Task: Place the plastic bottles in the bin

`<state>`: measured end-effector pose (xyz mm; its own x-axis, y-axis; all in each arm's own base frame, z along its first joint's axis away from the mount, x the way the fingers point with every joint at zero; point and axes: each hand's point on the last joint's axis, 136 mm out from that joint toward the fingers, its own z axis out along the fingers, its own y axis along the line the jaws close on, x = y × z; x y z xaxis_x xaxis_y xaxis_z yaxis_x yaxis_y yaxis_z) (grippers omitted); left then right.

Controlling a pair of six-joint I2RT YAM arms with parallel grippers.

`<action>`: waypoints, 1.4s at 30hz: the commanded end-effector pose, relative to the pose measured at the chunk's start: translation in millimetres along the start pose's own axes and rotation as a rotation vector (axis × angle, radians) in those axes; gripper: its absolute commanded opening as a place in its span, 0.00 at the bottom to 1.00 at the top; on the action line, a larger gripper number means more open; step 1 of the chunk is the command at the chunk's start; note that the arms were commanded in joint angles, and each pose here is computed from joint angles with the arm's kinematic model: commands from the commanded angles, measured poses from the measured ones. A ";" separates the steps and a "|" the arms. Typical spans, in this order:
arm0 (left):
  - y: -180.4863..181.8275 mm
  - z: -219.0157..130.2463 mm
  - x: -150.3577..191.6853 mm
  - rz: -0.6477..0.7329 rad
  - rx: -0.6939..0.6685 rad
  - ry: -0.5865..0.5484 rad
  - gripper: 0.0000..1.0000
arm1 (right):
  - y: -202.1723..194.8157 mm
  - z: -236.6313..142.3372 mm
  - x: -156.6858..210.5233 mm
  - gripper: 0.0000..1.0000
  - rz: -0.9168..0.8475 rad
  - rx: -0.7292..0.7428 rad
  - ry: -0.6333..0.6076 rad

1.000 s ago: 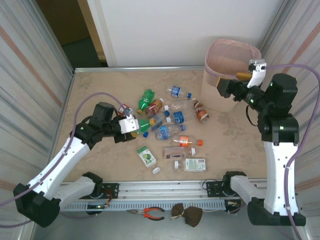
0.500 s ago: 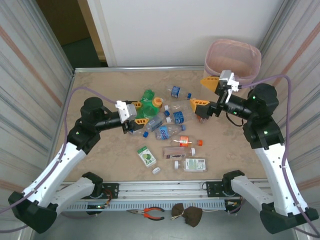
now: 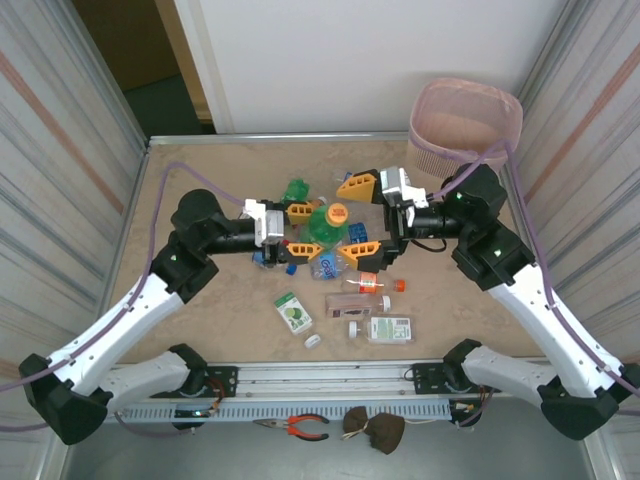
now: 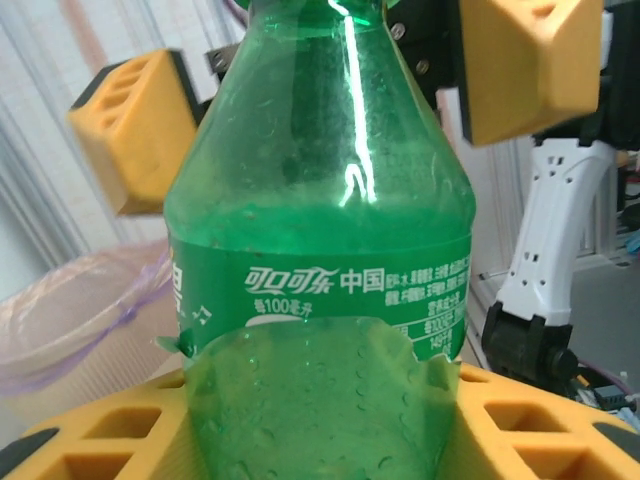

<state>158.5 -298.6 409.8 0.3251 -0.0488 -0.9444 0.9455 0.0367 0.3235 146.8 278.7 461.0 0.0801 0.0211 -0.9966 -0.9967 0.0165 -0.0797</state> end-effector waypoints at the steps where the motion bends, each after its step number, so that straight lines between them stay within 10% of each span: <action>1: -1.3 3.2 -32.3 0.069 0.012 -0.080 0.50 | 7.6 6.7 -3.7 0.99 -0.046 -0.045 -0.001; 19: 7.3 8.3 -37.4 0.053 -0.025 -0.116 0.51 | 3.2 13.5 3.1 0.68 -0.054 -0.016 0.007; 30: 18.5 2.4 -34.3 0.052 -0.121 -0.089 0.70 | -6.8 5.8 -7.8 0.58 -0.084 0.059 -0.013; 42: 26.5 -19.4 -17.5 0.071 -0.269 0.047 0.84 | -92.4 -43.5 -28.3 0.53 0.052 0.391 -0.032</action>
<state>167.5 -285.2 442.8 0.3818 -0.0576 -0.9225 0.9028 0.2370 0.3588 219.7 250.2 472.8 0.0708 0.0127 -0.9974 -0.9506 0.3038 -0.0636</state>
